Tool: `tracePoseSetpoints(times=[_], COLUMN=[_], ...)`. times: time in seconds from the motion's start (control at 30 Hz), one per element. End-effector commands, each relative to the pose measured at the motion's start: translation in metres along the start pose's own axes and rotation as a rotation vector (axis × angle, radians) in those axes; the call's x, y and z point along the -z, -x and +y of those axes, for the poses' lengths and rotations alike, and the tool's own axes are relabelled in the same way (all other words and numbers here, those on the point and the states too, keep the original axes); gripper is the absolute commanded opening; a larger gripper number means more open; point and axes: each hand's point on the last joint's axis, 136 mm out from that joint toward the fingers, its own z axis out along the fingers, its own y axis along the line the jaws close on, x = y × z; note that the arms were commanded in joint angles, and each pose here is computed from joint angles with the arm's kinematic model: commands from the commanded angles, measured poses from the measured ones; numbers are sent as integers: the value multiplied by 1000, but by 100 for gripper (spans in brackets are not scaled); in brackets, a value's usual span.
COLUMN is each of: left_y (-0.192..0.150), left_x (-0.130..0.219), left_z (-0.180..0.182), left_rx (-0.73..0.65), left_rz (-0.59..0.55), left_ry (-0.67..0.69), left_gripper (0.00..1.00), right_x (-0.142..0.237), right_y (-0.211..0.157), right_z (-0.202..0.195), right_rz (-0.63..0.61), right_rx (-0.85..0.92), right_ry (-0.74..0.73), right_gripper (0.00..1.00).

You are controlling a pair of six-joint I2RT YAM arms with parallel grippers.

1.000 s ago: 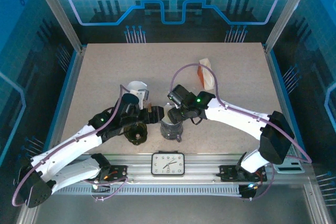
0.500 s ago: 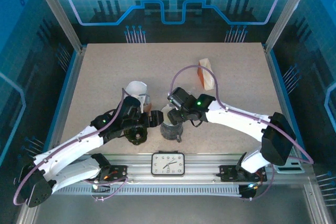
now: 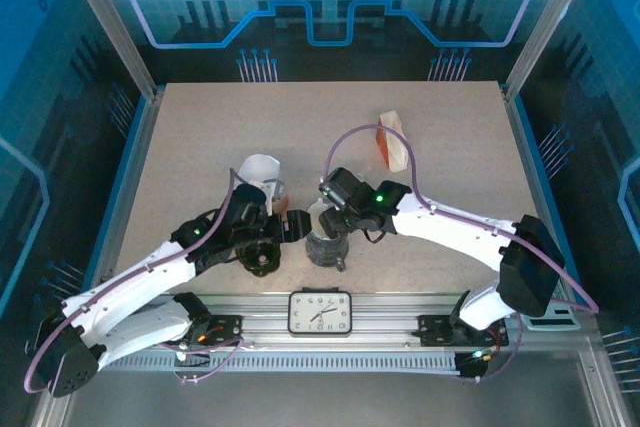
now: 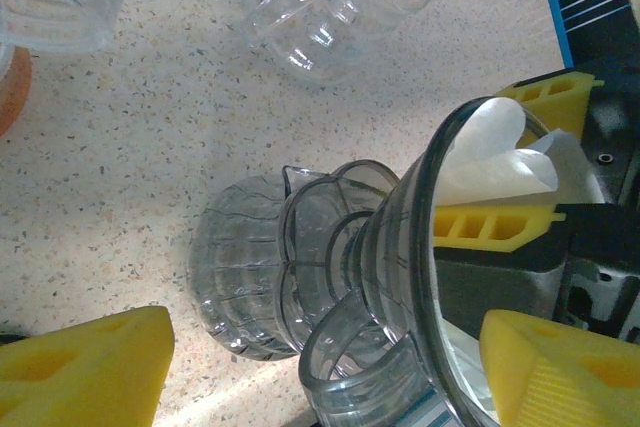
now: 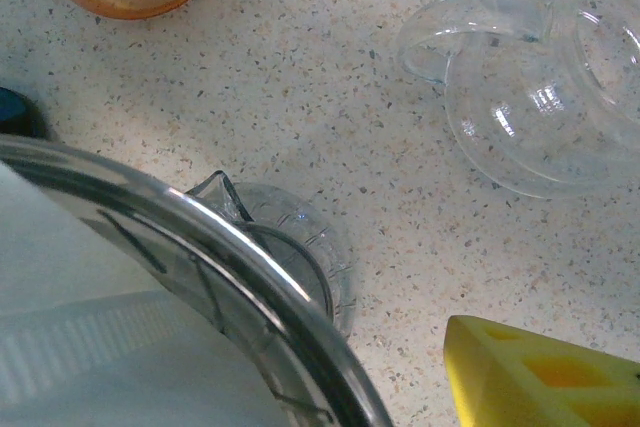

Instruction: Place the coffee filter in the dripper

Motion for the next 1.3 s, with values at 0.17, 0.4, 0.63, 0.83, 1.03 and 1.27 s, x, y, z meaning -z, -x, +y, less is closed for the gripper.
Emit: tracePoseSetpoints(times=[0.17, 0.4, 0.63, 0.83, 1.03, 1.27], left_y=[0, -3, -7, -10, -11, -10], left_x=[1, 2, 3, 1, 0, -1], left_z=[-6, -2, -2, 0, 1, 1], left_rx=[16, 3, -4, -9, -5, -2], left_rz=[7, 21, 41, 52, 54, 49], left_ry=[-30, -13, -15, -12, -8, -9], left_gripper=[78, 68, 65, 62, 61, 62], right_x=[-13, -12, -6, 10, 32, 58], right_y=[-23, -19, -11, 6, 20, 24], right_z=[-10, -8, -7, -7, -9, -18], right_rz=[70, 65, 43, -16, -82, -143], right_rx=[29, 32, 26, 15, -7, -50], right_ry=[-67, -62, -50, -42, -23, -10], right_gripper=[64, 64, 64, 65, 65, 66])
